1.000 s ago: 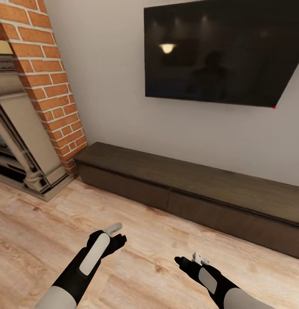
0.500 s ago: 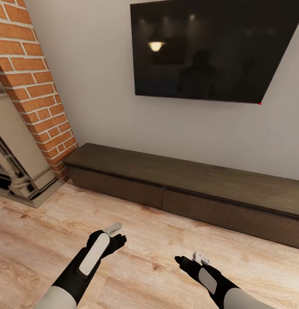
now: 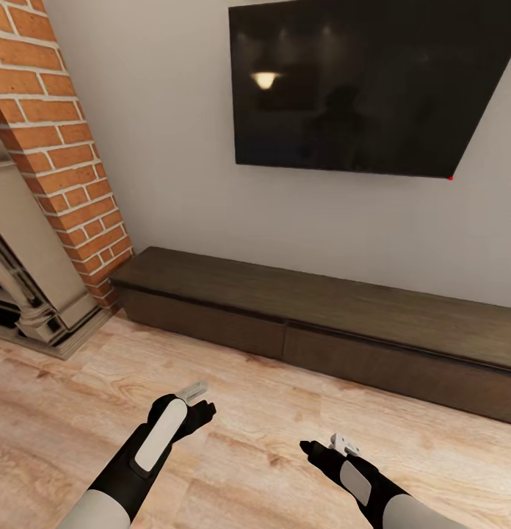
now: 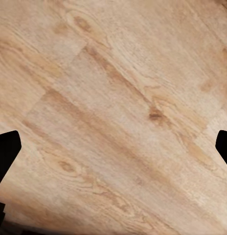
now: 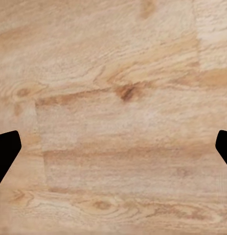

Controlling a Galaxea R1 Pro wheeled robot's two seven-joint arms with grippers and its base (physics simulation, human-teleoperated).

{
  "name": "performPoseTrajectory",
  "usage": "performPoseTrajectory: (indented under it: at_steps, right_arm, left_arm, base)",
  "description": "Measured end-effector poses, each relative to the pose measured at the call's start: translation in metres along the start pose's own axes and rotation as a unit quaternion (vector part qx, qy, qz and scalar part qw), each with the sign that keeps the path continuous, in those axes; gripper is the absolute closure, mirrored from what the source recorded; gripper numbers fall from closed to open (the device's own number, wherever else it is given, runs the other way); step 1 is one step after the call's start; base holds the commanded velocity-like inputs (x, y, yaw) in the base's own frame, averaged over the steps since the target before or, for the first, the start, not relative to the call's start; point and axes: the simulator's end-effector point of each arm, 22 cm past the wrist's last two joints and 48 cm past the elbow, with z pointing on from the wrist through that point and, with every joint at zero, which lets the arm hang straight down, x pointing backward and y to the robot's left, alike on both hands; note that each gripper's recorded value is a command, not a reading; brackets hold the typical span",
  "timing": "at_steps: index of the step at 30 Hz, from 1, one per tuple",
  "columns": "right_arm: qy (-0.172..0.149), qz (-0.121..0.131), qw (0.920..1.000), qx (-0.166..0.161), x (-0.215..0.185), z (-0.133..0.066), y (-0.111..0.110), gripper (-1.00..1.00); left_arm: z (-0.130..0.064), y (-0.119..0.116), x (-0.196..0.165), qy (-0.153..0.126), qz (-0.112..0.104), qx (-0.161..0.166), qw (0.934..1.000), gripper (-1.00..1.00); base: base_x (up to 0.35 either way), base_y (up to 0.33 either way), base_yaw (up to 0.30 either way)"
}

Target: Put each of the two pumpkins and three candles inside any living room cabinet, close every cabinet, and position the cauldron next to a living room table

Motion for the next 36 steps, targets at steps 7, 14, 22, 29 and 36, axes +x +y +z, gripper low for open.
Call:
performPoseTrajectory:
  at_steps: [7, 14, 22, 29, 36]
  right_arm:
    - [-0.005, 0.000, 1.0000, 0.000, -0.003, -0.001, 0.000, -1.00]
    - [-0.009, 0.001, 0.9999, -0.007, -0.007, -0.003, 0.005, -1.00]
    - [-0.013, 0.001, 0.9999, -0.011, -0.010, -0.005, 0.008, -1.00]
    - [-0.015, 0.000, 0.9998, -0.012, -0.013, -0.007, 0.009, -1.00]
    - [-0.015, -0.002, 0.9996, -0.025, -0.013, -0.008, 0.016, -1.00]
  left_arm:
    - [-0.001, -0.001, -0.001, -0.001, 0.002, 0.000, 1.0000, -1.00]
    - [-0.004, -0.002, -0.003, -0.006, 0.003, 0.002, 1.0000, -1.00]
    - [-0.008, -0.004, -0.006, -0.010, 0.001, 0.004, 0.9999, -1.00]
    - [-0.011, -0.004, -0.008, -0.013, 0.001, 0.005, 0.9999, -1.00]
    - [-0.012, -0.005, -0.009, -0.014, 0.004, 0.005, 0.9999, -1.00]
  base:
    - [0.161, -0.004, -0.042]
    - [0.168, -0.088, -0.182]
    - [0.050, -0.012, -0.206]
    - [0.195, 0.120, -0.115]
    - [0.285, -0.092, -0.008]
